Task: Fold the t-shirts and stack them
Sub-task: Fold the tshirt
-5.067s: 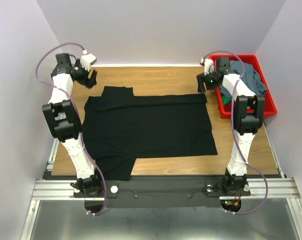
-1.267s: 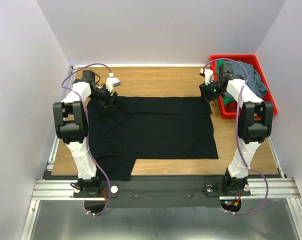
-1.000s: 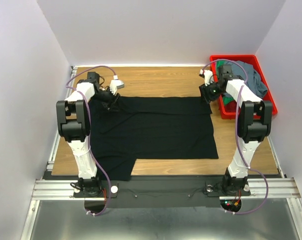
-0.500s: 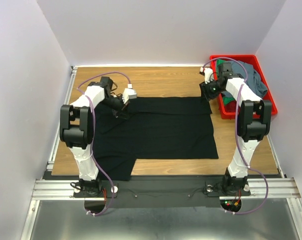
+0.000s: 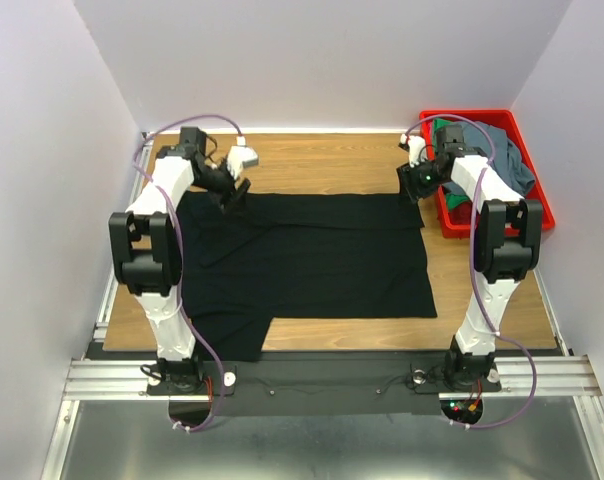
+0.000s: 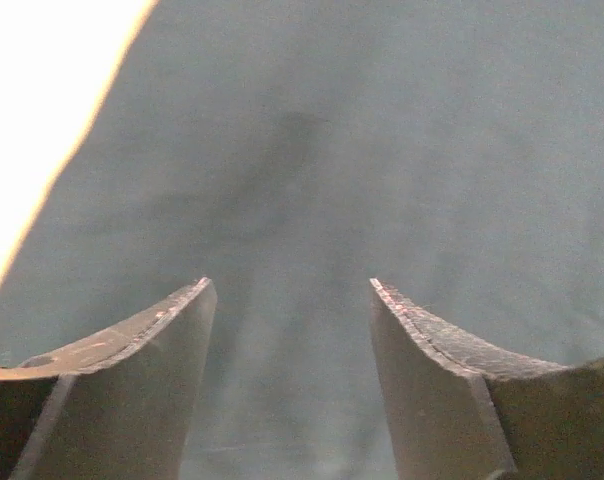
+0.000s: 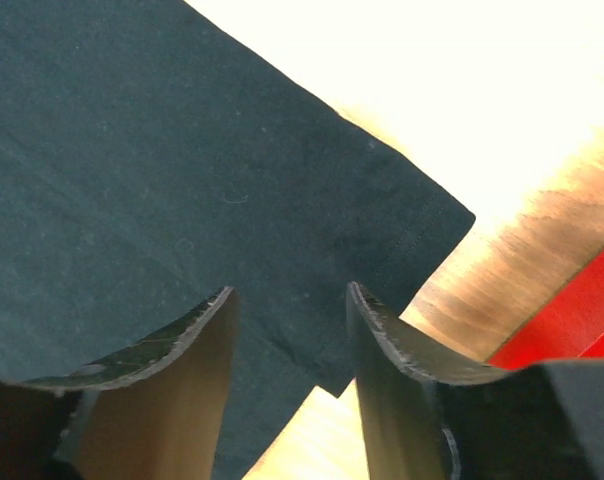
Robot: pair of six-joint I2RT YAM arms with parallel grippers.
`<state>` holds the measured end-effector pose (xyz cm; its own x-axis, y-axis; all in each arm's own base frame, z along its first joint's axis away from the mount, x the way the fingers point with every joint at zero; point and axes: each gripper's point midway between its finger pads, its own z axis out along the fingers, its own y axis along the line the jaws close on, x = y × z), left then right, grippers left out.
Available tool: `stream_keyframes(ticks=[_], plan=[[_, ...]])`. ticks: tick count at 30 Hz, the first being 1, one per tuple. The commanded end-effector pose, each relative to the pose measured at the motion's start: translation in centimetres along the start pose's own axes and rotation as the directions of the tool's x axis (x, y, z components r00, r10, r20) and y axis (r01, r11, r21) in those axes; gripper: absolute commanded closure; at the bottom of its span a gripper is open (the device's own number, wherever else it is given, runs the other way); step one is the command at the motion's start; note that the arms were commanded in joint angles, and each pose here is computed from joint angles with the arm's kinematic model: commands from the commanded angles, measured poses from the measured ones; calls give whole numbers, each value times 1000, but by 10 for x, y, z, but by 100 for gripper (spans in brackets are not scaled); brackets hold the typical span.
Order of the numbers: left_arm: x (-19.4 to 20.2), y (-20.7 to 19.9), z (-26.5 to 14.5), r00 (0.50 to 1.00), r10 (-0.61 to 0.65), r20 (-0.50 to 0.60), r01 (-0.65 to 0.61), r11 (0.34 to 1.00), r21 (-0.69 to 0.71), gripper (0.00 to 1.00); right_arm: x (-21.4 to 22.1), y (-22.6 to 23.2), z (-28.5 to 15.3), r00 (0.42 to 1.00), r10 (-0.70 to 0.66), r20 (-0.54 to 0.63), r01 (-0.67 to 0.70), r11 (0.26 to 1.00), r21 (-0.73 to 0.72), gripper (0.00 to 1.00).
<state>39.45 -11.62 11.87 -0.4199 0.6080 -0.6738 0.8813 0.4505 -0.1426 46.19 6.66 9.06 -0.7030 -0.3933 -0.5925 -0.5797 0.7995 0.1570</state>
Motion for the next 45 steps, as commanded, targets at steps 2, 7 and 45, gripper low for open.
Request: stream_keyframes(ticks=[2,7,45], plan=[[-6,56,2,999,9,-39,-12,996,-91,25,-3,0,-3,1000,0,10,1,1000,-3,43],[8,74,16,995,16,-103,-25,996,-87,28,0,0,-5,1000,-16,3,16,1000,5,37],[34,-18,21,990,38,-136,-26,996,88,66,7,-2,0,1000,-12,-17,12,1000,7,38]])
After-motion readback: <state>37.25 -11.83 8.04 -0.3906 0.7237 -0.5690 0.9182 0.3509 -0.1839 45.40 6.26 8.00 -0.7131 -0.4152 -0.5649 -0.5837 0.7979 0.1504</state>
